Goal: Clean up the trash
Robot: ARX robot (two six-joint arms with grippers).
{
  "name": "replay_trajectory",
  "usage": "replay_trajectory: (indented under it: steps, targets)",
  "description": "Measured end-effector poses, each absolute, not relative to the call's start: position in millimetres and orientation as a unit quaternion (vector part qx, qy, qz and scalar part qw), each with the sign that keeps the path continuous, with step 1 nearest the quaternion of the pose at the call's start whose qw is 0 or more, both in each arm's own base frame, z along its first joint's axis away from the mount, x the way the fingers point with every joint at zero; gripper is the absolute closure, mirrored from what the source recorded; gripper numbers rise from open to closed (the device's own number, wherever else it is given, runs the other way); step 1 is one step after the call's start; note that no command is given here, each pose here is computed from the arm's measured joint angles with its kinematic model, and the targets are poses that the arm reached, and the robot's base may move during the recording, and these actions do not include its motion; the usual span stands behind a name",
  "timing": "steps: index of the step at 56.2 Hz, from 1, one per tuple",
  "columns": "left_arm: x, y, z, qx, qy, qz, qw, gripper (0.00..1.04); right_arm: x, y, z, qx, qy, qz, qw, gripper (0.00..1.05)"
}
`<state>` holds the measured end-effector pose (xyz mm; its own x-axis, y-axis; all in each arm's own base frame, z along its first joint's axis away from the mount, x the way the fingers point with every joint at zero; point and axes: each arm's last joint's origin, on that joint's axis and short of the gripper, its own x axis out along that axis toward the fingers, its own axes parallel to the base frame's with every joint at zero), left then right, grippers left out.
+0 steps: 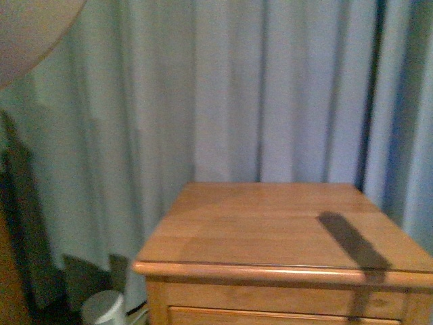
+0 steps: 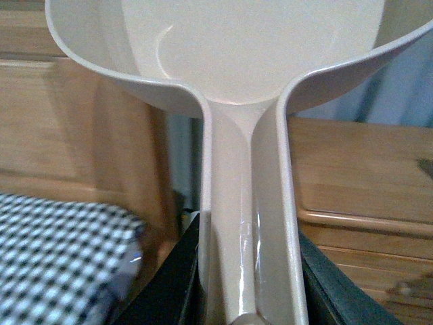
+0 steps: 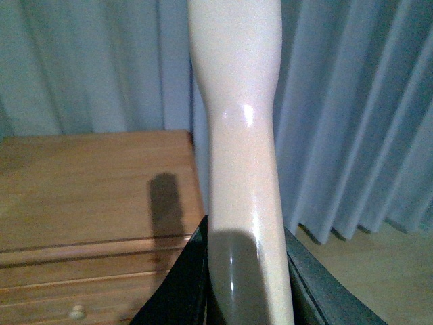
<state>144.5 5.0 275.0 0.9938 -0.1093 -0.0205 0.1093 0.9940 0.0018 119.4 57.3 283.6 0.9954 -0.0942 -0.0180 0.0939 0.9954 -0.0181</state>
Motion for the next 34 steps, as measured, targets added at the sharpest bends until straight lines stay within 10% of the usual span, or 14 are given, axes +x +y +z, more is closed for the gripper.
replay_trajectory:
  steps: [34]
  targets:
    - [144.2, 5.2, 274.0, 0.000, 0.011, -0.054, 0.998, 0.77, 120.7, 58.7, 281.8, -0.011, 0.014, -0.043, 0.999, 0.84]
